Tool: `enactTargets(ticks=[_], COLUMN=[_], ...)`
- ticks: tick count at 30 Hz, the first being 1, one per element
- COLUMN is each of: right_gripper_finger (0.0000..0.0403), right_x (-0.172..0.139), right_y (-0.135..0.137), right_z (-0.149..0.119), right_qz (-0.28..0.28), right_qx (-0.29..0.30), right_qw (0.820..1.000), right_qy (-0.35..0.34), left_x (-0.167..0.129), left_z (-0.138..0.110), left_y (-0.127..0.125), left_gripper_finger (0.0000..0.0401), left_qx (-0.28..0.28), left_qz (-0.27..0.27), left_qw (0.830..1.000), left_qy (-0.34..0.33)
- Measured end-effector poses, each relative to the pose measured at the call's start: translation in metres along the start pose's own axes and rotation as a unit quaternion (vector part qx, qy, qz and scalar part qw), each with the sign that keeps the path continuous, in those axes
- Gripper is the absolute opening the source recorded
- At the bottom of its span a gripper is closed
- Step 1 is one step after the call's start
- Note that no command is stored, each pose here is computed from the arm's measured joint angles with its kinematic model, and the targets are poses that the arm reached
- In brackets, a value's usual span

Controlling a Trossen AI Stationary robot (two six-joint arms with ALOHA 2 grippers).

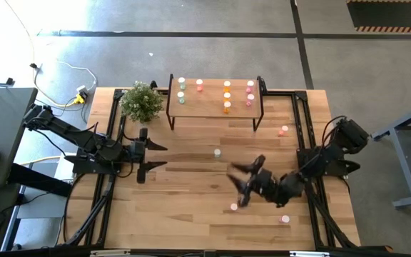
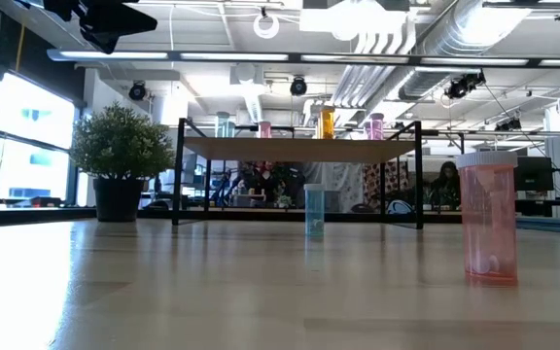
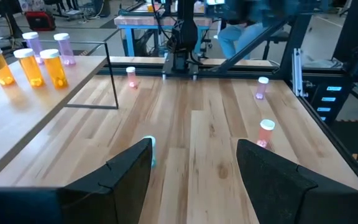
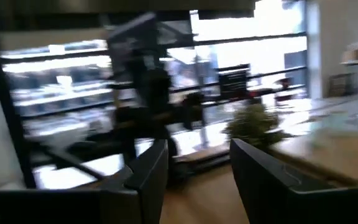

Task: Pick and place medicine bottles onto shelf by color
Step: Put the blue pill bottle on the shelf aligned with the other blue pill bottles

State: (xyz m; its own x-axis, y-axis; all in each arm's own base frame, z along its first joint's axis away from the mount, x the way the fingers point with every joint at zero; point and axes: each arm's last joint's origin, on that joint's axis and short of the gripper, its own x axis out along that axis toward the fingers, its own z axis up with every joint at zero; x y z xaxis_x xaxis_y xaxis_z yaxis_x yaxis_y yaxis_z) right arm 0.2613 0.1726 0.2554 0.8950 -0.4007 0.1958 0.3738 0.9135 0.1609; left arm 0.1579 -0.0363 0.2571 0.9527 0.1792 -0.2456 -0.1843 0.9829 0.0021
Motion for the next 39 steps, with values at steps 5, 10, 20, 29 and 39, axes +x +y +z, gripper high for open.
enactTargets(ticks=[5,10,20,29,39], right_gripper_finger=[0.0165,0.0165,0.0165,0.0165,0.0165], right_x=[0.002,0.002,-0.014,-0.015,-0.008], right_y=[0.015,0.042,0.061,0.04,0.004], right_z=[-0.006,0.005,0.035,0.047,0.087], right_qz=[0.078,0.093,0.018,-0.09,-0.148], right_qx=[0.046,0.034,0.049,-0.031,-0.061], right_qw=[0.995,0.988,0.96,0.966,0.964], right_qy=[0.047,0.117,0.277,0.242,0.211], left_x=[0.0,0.0,0.0,0.024,0.068], left_z=[0.0,0.0,-0.003,-0.007,-0.019], left_y=[-0.001,-0.002,-0.003,-0.011,-0.012], left_gripper_finger=[0.0225,0.0225,0.0225,0.0225,0.0225], left_qx=[-0.001,-0.018,-0.033,-0.002,0.027], left_qz=[-0.012,-0.035,-0.059,-0.019,0.009], left_qw=[1.0,0.999,0.997,1.0,0.999], left_qy=[0.002,0.006,0.024,0.024,0.022])
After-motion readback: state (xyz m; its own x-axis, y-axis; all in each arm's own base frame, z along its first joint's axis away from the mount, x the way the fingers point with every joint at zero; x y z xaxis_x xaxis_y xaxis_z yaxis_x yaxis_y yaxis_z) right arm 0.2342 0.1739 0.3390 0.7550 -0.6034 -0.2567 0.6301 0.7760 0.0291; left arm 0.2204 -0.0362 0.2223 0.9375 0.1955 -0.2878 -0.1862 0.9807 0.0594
